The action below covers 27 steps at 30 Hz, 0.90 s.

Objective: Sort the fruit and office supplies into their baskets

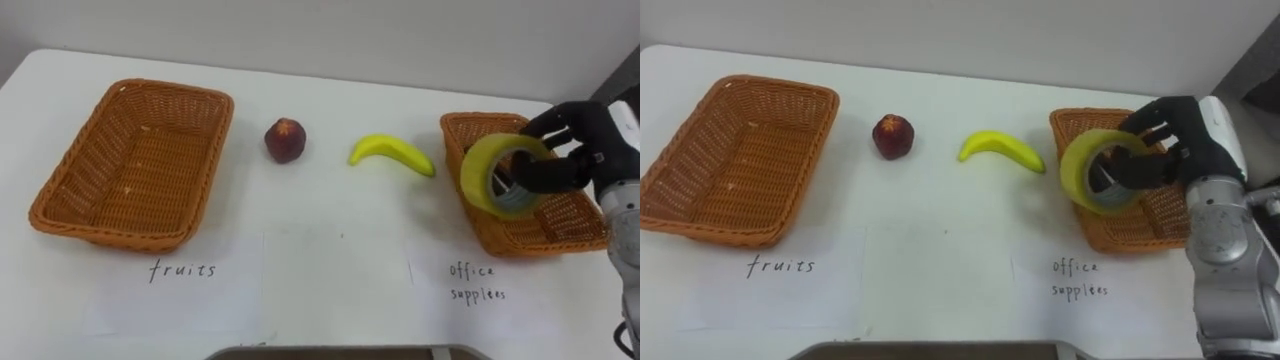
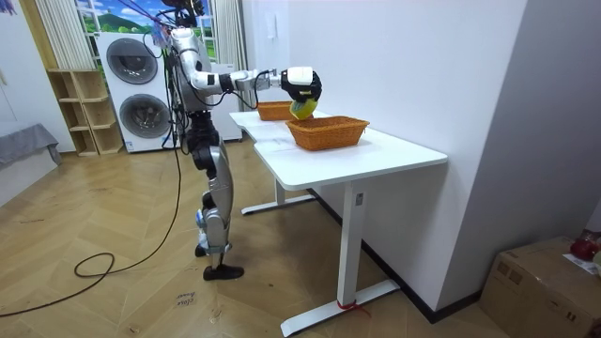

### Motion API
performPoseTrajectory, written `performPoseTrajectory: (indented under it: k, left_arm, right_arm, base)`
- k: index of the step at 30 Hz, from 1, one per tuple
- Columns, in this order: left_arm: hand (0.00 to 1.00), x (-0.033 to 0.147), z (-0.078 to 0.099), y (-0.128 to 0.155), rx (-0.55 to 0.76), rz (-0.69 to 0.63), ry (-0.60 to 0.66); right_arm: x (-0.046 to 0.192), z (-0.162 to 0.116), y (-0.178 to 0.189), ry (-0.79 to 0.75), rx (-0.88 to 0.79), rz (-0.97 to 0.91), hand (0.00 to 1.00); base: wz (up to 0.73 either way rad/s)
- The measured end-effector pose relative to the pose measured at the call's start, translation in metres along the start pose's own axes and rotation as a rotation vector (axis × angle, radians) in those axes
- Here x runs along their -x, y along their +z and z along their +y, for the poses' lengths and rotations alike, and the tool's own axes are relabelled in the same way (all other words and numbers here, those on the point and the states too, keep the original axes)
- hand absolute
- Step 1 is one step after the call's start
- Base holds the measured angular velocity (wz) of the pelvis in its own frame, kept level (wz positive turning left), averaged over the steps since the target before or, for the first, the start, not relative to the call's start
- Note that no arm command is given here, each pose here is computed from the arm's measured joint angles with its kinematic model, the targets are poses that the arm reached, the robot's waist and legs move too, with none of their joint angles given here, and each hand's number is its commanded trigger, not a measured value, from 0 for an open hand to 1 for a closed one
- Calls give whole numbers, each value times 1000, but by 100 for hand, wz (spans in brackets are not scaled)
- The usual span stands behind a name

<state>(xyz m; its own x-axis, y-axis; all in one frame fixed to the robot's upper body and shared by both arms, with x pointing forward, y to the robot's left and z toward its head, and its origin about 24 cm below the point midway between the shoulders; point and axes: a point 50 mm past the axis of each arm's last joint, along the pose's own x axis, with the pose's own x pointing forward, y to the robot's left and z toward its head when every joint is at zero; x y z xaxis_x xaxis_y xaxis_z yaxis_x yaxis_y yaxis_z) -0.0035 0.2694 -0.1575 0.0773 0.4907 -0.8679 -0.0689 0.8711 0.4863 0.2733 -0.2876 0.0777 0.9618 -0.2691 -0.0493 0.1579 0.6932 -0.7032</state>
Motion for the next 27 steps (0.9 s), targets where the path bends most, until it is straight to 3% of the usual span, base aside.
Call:
performPoseTrajectory:
  k: [27]
  left_arm:
    - [0,1,-2,-10,-21,41,-24]
  right_arm:
    - [2,-6,-8,-24,-14,29,100]
  base:
    - [0]
